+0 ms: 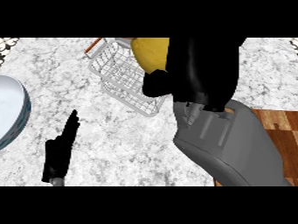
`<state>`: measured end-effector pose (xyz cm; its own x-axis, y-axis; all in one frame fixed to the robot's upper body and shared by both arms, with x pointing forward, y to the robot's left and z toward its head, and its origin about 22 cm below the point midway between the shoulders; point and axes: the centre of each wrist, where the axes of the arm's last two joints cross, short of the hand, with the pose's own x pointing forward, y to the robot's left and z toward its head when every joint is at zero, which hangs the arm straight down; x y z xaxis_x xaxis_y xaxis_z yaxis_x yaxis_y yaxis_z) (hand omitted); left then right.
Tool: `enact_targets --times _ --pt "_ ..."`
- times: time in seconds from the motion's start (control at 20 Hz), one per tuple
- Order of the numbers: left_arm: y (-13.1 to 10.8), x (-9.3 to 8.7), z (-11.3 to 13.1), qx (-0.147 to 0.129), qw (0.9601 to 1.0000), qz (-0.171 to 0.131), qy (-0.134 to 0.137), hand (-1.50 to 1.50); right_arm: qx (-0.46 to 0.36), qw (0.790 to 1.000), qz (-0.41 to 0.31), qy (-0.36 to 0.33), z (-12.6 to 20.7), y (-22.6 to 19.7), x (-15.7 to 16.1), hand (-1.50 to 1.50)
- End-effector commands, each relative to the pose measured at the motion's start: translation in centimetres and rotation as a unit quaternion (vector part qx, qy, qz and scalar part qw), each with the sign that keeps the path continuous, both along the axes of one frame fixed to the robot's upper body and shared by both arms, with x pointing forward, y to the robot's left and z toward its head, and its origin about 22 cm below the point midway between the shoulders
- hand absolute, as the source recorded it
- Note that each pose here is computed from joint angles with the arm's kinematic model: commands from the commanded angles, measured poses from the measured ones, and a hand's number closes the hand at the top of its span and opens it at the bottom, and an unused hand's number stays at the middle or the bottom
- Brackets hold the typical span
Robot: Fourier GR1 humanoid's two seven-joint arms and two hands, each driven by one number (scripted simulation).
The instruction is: Pick the lemon from the cutting board and place it in the tiered basket
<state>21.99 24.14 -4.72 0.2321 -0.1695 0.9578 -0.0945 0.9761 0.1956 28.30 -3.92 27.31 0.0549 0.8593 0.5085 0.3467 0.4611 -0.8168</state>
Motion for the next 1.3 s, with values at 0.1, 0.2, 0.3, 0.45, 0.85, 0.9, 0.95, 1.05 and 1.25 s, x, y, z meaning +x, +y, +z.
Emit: enact_targets --times 0.1,0.2,0.3,0.45,0.85,0.9,0.95,1.05,1.25 --pt "0.4 -0.2 -1.3 -0.001 0.9998 0.01 0.019 0.0 0.012 0.996 -0.059 0.068 -0.5 2.7 4.9 1.5" --pt "0.5 0.6 0.3 0.005 0.9999 0.001 0.014 0.0 -0.005 0.995 -0.061 0.082 -2.3 3.6 4.9 1.5" --pt "0.4 -0.2 -1.1 0.004 0.9998 0.007 0.02 0.0 -0.006 0.994 -0.069 0.088 -2.7 3.2 6.4 1.5" --pt "0.6 -0.2 -0.6 0.002 0.9999 0.003 0.015 0.0 0.009 0.993 -0.077 0.091 -2.7 4.5 6.1 1.5" --pt "-0.4 0.1 -0.1 -0.002 0.9999 -0.006 0.013 0.0 0.171 0.978 -0.067 0.103 -6.7 0.7 9.7 -1.5" --pt "-0.3 0.0 -0.8 -0.001 0.9999 -0.005 0.011 0.0 0.192 0.974 -0.065 0.097 -6.7 0.9 9.7 -1.5" --pt "-1.5 0.2 -0.8 -0.003 0.9999 -0.009 0.013 0.0 0.211 0.971 -0.056 0.097 -6.8 0.9 9.8 -1.5" --pt "-0.1 0.3 -0.1 0.005 1.0 0.001 0.004 0.0 0.243 0.965 -0.051 0.081 -8.3 0.8 9.2 -1.5" --pt "-0.1 0.7 -0.3 0.001 0.9999 -0.006 0.012 0.0 0.313 0.949 -0.035 0.027 -7.4 1.1 9.8 -1.5"
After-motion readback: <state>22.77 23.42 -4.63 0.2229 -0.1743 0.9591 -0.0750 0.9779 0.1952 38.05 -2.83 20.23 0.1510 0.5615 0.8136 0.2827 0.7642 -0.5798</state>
